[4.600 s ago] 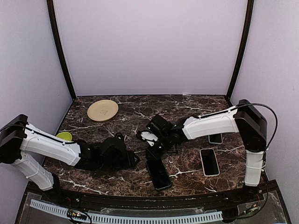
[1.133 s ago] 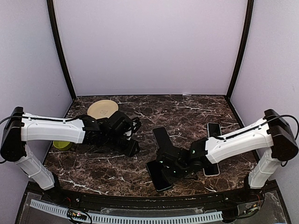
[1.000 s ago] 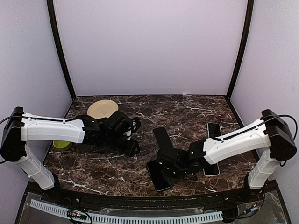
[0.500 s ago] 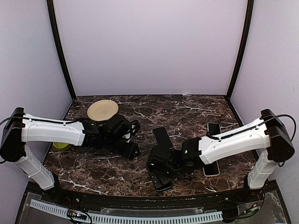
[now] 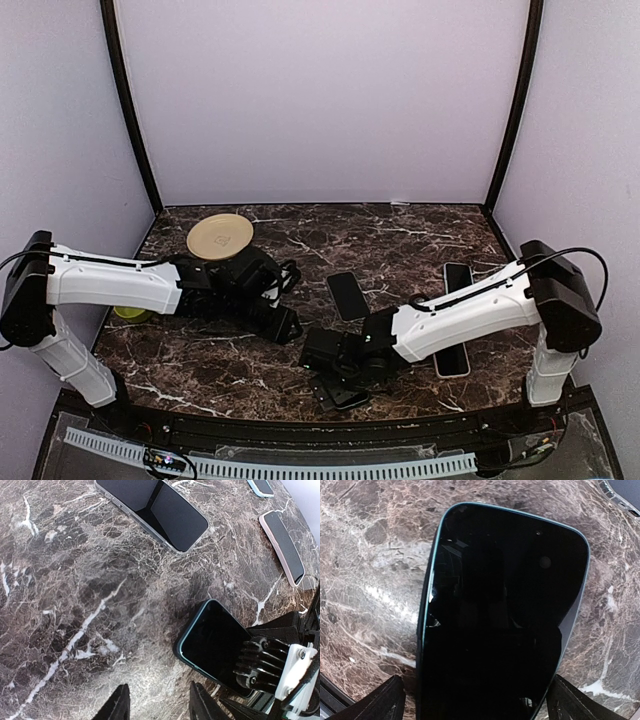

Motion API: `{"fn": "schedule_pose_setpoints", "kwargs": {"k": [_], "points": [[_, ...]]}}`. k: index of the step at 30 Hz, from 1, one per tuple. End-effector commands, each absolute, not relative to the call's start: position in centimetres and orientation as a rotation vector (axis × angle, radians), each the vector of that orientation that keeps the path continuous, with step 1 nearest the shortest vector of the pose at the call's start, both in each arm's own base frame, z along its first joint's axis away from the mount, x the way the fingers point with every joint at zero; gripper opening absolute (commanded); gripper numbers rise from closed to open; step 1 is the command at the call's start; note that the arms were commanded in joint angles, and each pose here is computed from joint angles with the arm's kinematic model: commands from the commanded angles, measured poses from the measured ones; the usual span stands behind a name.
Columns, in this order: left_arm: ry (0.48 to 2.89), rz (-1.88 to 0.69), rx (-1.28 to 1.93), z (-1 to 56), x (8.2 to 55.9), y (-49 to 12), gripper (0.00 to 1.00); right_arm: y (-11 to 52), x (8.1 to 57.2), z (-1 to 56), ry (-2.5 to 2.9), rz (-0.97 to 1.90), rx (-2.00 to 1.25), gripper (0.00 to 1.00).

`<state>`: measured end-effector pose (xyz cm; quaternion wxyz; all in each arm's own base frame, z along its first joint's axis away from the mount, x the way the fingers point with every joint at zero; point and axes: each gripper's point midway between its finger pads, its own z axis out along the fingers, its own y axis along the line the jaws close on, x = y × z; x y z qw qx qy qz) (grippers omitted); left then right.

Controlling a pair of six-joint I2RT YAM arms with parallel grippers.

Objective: Put the phone into the phone case
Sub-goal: Pick up the phone with the phone case from the center of the board.

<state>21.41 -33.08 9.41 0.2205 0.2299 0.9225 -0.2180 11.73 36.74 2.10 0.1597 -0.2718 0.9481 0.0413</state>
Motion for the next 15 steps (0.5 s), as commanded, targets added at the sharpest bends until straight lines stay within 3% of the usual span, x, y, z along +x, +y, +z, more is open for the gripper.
{"fn": "schedule_pose_setpoints", "kwargs": {"k": [1,9,15], "points": [[2.535,-0.643,0.635,10.0,21.0,-33.1,0.42,36.4,11.4,1.4,2.725,0.051,-0.779,0.98],[2.535,-0.629,0.638,10.0,21.0,-32.8,0.42,34.8,11.5,0.4,2.733,-0.061,-0.777,0.83],[2.535,-0.648,0.629,10.3,20.8,-32.8,0.43,35.3,11.9,1.4,2.688,-0.024,-0.777,0.63]]}}
